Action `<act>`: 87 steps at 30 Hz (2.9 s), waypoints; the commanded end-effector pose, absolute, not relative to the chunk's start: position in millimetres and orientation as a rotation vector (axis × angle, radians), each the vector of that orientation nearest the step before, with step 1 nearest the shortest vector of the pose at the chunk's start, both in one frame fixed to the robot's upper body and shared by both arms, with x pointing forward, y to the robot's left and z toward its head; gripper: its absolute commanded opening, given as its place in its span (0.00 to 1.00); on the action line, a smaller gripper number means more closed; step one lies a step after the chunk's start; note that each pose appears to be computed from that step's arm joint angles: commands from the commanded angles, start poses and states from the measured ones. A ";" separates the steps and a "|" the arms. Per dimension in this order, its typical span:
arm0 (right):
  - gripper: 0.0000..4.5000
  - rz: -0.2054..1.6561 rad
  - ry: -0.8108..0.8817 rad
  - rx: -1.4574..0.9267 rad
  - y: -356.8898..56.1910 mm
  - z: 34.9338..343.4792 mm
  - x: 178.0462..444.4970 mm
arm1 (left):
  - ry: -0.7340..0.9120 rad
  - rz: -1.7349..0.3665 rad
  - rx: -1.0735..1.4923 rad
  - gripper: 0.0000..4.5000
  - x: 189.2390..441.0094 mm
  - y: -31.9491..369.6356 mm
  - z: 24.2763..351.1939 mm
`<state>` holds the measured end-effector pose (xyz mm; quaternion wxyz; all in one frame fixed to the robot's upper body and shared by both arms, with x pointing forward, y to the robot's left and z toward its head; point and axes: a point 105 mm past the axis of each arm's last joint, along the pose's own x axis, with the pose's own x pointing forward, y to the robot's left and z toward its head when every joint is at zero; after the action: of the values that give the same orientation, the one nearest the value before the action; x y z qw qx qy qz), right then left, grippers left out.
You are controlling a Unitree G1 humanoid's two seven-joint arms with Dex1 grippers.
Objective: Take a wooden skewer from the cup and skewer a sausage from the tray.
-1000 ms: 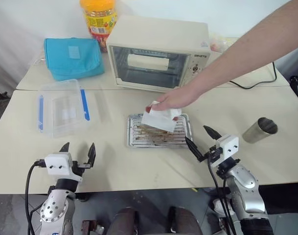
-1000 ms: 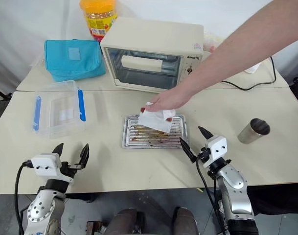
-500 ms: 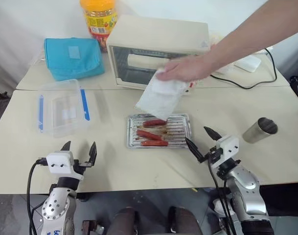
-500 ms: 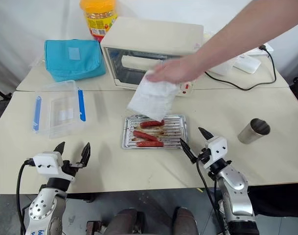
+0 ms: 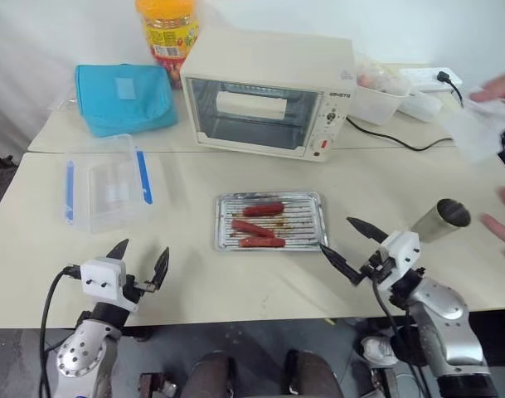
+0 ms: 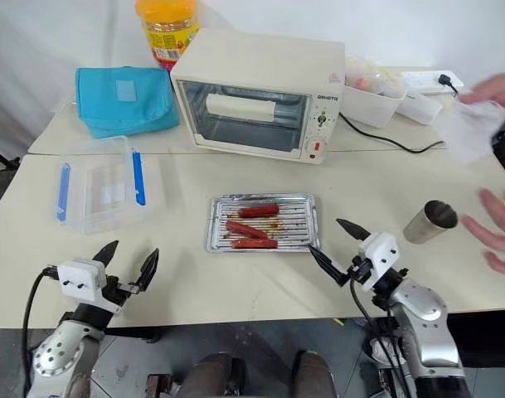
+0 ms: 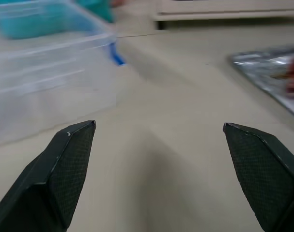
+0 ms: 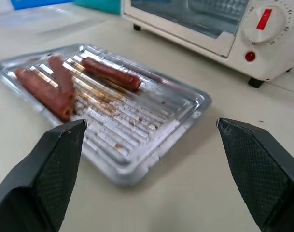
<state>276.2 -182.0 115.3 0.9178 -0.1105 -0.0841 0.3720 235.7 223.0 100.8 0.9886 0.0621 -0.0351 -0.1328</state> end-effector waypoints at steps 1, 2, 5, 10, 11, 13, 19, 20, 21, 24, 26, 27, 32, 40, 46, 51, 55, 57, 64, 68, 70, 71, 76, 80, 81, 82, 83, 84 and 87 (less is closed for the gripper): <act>1.00 0.855 -0.203 -0.232 -177.3 126.4 268.3 | -0.100 -0.434 0.149 1.00 222.4 216.0 119.4; 1.00 0.870 -0.201 -0.232 -176.6 126.6 267.1 | -0.091 -0.478 0.149 1.00 219.1 214.1 119.9; 1.00 0.983 -0.161 -0.275 -173.6 120.0 252.7 | -0.032 -0.630 0.143 1.00 205.6 210.3 118.4; 1.00 1.067 -0.095 -0.319 -180.9 106.2 236.3 | 0.079 -0.753 0.161 1.00 188.6 221.0 108.7; 1.00 1.071 -0.095 -0.336 -182.9 104.8 236.4 | 0.094 -0.759 0.160 1.00 186.1 223.7 107.4; 1.00 1.060 -0.098 -0.363 -187.2 103.2 239.9 | 0.109 -0.744 0.163 1.00 184.0 230.3 105.9; 1.00 1.048 -0.104 -0.356 -186.9 100.6 249.1 | 0.113 -0.722 0.132 1.00 181.9 234.7 105.2; 1.00 1.049 -0.106 -0.355 -186.1 100.6 249.5 | 0.110 -0.732 0.129 1.00 181.7 232.7 106.2; 1.00 1.044 -0.108 -0.354 -185.9 100.8 250.1 | 0.104 -0.745 0.140 1.00 181.5 230.9 107.4; 1.00 1.032 -0.117 -0.348 -184.4 101.9 251.6 | 0.105 -0.743 0.143 1.00 181.7 232.0 106.5; 1.00 1.028 -0.118 -0.345 -183.5 101.8 251.4 | 0.113 -0.738 0.137 1.00 180.2 234.5 103.3; 1.00 1.025 -0.116 -0.343 -183.4 101.6 251.2 | 0.118 -0.734 0.134 1.00 179.3 236.3 101.3; 1.00 1.004 -0.108 -0.325 -184.1 101.4 251.1 | 0.094 -0.679 0.161 1.00 180.7 241.7 100.4; 1.00 0.929 -0.138 -0.309 -182.9 111.0 252.6 | 0.031 -0.551 0.103 1.00 186.1 247.2 103.8; 1.00 0.912 -0.125 -0.307 -184.1 108.9 246.1 | 0.053 -0.511 0.110 1.00 183.5 254.0 103.7; 1.00 0.910 -0.117 -0.296 -184.1 104.6 243.0 | 0.017 -0.496 0.083 1.00 187.6 255.7 108.9; 1.00 0.910 -0.126 -0.296 -182.9 105.0 244.8 | 0.010 -0.501 0.085 1.00 191.8 253.5 111.0; 1.00 0.906 -0.131 -0.298 -182.3 105.2 246.2 | 0.010 -0.496 0.090 1.00 192.6 254.2 110.7; 1.00 0.891 -0.155 -0.303 -179.7 108.5 254.9 | -0.017 -0.454 0.112 1.00 201.3 256.9 113.9; 1.00 0.879 -0.170 -0.296 -178.3 110.1 256.3 | -0.023 -0.447 0.120 1.00 202.1 256.7 114.4; 1.00 0.877 -0.167 -0.295 -177.9 109.7 256.7 | -0.026 -0.442 0.117 1.00 201.7 256.8 114.1; 1.00 0.876 -0.167 -0.295 -177.6 110.0 257.6 | -0.029 -0.432 0.099 1.00 201.9 257.1 114.1; 1.00 0.898 -0.170 -0.300 -173.7 113.6 262.0 | -0.025 -0.439 0.072 1.00 199.8 255.1 113.5; 1.00 0.913 -0.168 -0.308 -172.0 115.2 264.9 | -0.025 -0.442 0.078 1.00 199.0 255.6 114.0; 1.00 0.916 -0.168 -0.309 -171.4 115.1 265.4 | -0.026 -0.441 0.080 1.00 199.5 255.5 113.6; 1.00 0.917 -0.168 -0.309 -171.0 115.2 265.5 | -0.028 -0.438 0.082 1.00 199.7 255.3 113.1; 1.00 0.917 -0.168 -0.309 -170.8 115.0 265.8 | -0.029 -0.435 0.084 1.00 200.1 255.1 112.6; 1.00 0.918 -0.168 -0.310 -170.6 114.7 265.9 | -0.030 -0.434 0.084 1.00 200.6 254.5 112.1; 1.00 0.914 -0.171 -0.312 -172.0 114.9 266.1 | -0.033 -0.435 0.090 1.00 202.2 252.5 111.8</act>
<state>266.8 -171.0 109.3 0.8850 -0.1420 -0.0713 0.4377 202.6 255.8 104.2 0.9765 0.0303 -0.0003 -0.2135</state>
